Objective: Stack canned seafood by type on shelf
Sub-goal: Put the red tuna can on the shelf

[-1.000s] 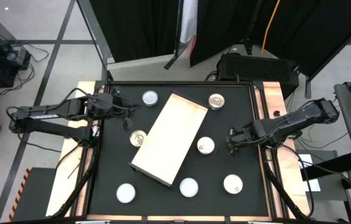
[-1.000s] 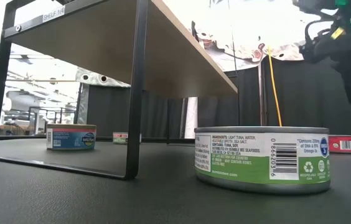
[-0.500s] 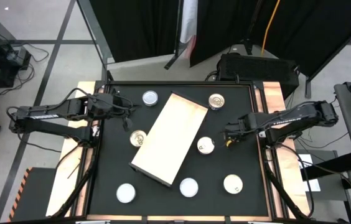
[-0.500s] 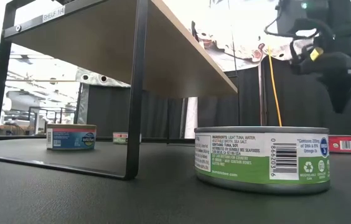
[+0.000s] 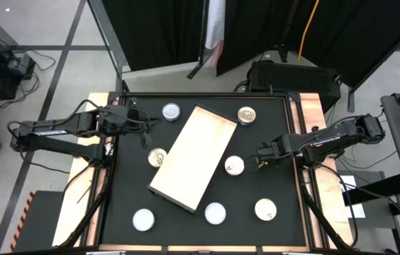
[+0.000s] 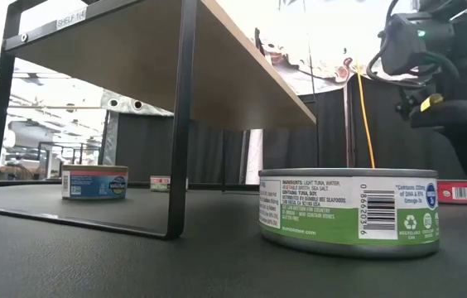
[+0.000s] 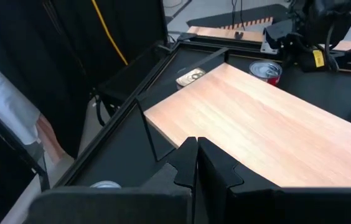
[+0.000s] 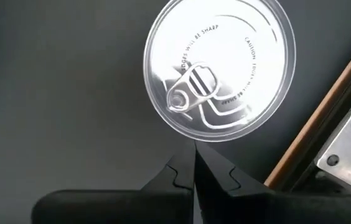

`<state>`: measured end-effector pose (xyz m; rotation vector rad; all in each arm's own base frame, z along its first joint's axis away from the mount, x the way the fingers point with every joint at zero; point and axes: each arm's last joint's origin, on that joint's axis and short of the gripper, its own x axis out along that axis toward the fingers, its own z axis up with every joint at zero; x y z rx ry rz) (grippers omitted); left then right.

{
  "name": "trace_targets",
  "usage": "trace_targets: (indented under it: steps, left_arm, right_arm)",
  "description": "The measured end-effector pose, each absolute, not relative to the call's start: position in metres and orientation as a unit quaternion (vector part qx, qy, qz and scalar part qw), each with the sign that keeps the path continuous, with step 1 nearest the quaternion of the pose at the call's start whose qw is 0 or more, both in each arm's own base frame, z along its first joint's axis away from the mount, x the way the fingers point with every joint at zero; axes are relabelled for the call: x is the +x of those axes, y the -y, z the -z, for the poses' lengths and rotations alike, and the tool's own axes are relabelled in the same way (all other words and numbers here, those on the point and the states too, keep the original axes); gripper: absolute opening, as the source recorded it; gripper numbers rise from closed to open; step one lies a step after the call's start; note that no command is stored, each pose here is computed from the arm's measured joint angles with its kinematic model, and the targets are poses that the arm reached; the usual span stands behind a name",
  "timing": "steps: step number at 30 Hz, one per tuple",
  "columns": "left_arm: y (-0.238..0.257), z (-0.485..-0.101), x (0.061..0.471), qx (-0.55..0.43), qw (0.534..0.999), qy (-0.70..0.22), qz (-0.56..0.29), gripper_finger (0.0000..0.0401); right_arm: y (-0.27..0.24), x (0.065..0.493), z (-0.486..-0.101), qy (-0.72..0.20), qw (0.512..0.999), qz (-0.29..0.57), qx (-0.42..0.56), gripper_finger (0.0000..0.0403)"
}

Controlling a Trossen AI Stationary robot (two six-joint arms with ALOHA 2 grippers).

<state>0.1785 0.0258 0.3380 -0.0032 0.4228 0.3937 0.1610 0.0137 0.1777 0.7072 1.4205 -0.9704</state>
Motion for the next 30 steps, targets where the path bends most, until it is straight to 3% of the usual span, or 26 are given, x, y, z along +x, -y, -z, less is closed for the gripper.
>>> trace_targets:
  steps: [30]
  left_arm:
    - [-0.025,-0.337,0.178,-0.001,0.958,-0.212,-0.192,0.0018]
  right_arm:
    - [-0.015,0.171,-0.169,-0.612,0.598,0.422,0.299,0.0]
